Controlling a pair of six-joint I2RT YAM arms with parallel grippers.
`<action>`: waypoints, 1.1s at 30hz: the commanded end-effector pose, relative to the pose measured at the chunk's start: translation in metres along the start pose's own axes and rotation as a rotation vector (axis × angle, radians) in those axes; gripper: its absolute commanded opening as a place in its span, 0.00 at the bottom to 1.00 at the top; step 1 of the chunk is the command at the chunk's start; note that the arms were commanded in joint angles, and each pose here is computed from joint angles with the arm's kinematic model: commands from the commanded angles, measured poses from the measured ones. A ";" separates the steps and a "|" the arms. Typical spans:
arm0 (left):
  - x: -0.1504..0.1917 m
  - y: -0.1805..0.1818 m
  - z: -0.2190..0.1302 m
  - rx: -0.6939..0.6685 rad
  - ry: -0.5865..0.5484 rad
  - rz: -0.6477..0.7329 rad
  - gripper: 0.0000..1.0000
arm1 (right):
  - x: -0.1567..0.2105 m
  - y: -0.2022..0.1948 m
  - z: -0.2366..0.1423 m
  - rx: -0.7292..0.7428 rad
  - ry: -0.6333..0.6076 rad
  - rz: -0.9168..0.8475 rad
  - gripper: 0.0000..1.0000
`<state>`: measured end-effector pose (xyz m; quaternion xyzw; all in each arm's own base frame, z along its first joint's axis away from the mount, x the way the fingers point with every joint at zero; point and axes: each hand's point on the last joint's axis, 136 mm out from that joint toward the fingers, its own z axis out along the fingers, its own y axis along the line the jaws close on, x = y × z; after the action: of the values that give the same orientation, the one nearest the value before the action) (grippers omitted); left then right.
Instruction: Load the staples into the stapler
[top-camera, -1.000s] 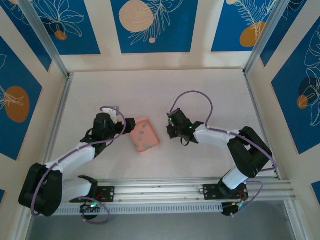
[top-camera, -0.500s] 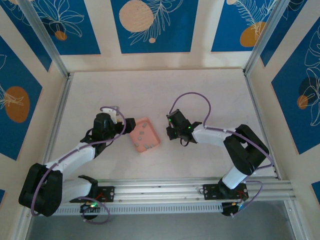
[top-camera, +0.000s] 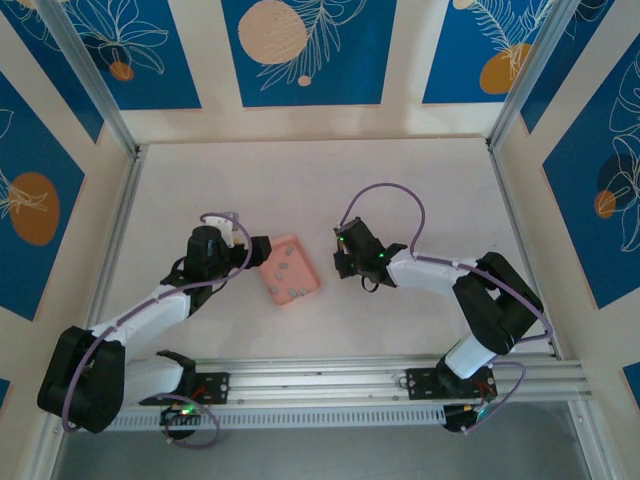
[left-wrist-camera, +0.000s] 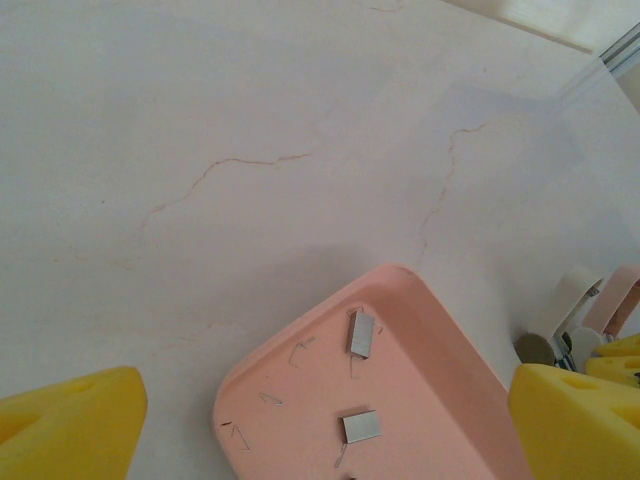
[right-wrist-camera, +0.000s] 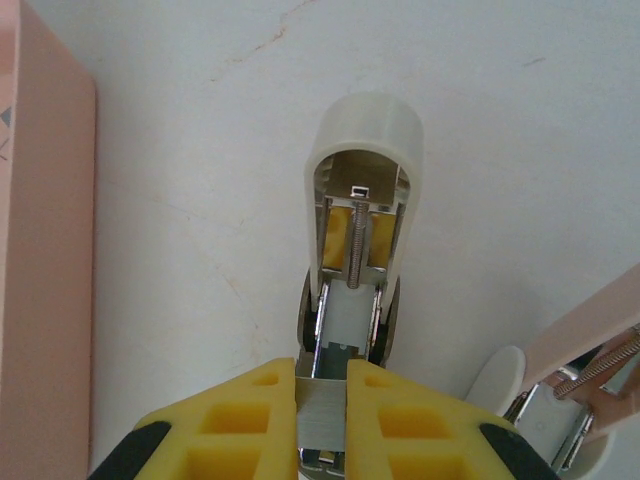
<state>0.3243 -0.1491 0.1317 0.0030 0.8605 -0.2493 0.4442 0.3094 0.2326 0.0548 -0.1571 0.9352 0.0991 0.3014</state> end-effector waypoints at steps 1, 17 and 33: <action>-0.009 -0.011 -0.003 0.028 -0.017 0.013 0.93 | 0.000 -0.004 0.000 0.008 -0.009 0.002 0.16; -0.010 -0.011 -0.002 0.029 -0.021 0.015 0.93 | 0.013 -0.006 0.010 0.024 0.037 0.011 0.16; -0.005 -0.033 0.006 0.101 0.001 0.092 0.92 | -0.011 0.003 -0.014 -0.032 -0.086 -0.022 0.16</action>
<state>0.3216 -0.1653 0.1315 0.0346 0.8606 -0.2564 0.4386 0.3072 0.2312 0.0585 -0.1614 0.9296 0.1053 0.3140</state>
